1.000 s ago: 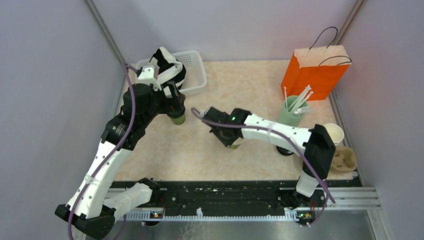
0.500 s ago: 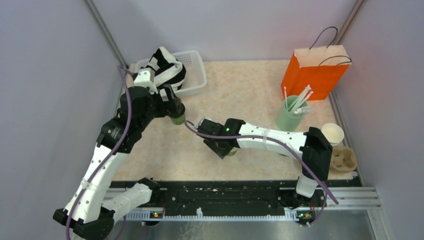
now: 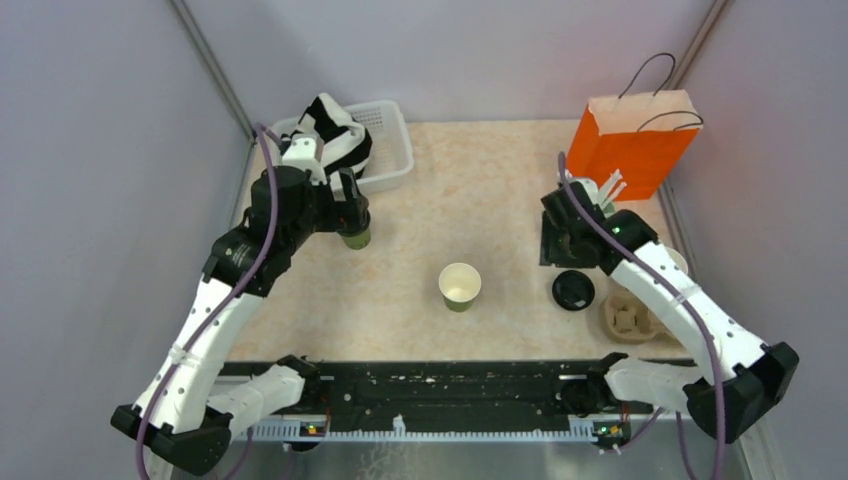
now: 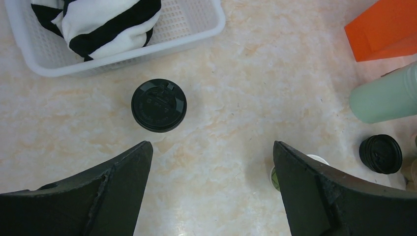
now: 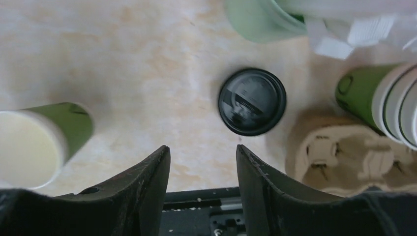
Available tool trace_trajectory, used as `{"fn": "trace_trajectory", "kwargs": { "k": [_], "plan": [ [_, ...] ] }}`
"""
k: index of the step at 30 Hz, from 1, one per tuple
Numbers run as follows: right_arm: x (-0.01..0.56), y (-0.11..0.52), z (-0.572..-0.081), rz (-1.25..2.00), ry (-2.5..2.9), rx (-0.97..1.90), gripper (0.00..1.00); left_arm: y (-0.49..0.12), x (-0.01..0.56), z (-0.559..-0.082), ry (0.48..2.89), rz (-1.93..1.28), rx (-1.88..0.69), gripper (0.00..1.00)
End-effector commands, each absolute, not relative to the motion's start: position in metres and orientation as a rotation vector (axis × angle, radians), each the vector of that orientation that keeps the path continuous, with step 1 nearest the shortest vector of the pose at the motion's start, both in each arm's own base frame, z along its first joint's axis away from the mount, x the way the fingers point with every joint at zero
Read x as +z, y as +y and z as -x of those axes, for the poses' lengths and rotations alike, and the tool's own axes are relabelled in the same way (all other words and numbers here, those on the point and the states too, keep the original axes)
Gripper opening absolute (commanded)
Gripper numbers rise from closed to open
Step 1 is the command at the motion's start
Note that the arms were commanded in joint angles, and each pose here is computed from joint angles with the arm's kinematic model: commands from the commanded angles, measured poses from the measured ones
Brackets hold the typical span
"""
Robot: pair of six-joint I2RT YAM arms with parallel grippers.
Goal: Pack the takeout coffee
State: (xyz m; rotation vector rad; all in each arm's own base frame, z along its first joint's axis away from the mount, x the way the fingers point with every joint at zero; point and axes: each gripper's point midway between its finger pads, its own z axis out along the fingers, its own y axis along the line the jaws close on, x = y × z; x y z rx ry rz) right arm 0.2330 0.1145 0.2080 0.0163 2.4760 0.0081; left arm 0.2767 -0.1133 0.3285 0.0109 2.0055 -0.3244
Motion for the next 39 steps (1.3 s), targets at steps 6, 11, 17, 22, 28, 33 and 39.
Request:
{"fn": "trace_trajectory", "kwargs": {
  "k": [6, 11, 17, 22, 28, 33, 39],
  "plan": [
    [0.116, 0.065, -0.24, -0.263, 2.702, -0.115, 0.47, -0.135, 0.345, -0.284, 1.939, -0.122, -0.422, 0.98],
    [0.095, 0.071, -0.254, -0.315, 2.706, -0.09, 0.37, -0.146, 0.342, -0.283, 1.938, -0.16, -0.472, 0.98],
    [0.08, 0.077, -0.264, -0.386, 2.695, -0.061, 0.34, -0.155, 0.341, -0.276, 1.937, -0.231, -0.459, 0.98],
    [0.066, 0.068, -0.257, -0.408, 2.71, -0.133, 0.26, -0.156, 0.341, -0.272, 1.929, -0.258, -0.445, 0.98],
    [0.061, 0.064, -0.252, -0.414, 2.711, -0.149, 0.21, -0.156, 0.342, -0.272, 1.923, -0.264, -0.434, 0.98],
    [0.058, 0.064, -0.251, -0.403, 2.721, -0.16, 0.15, -0.157, 0.343, -0.274, 1.924, -0.265, -0.435, 0.98],
    [0.053, 0.061, -0.247, -0.404, 2.73, -0.171, 0.14, -0.157, 0.343, -0.274, 1.924, -0.267, -0.434, 0.98]
  ]
}}
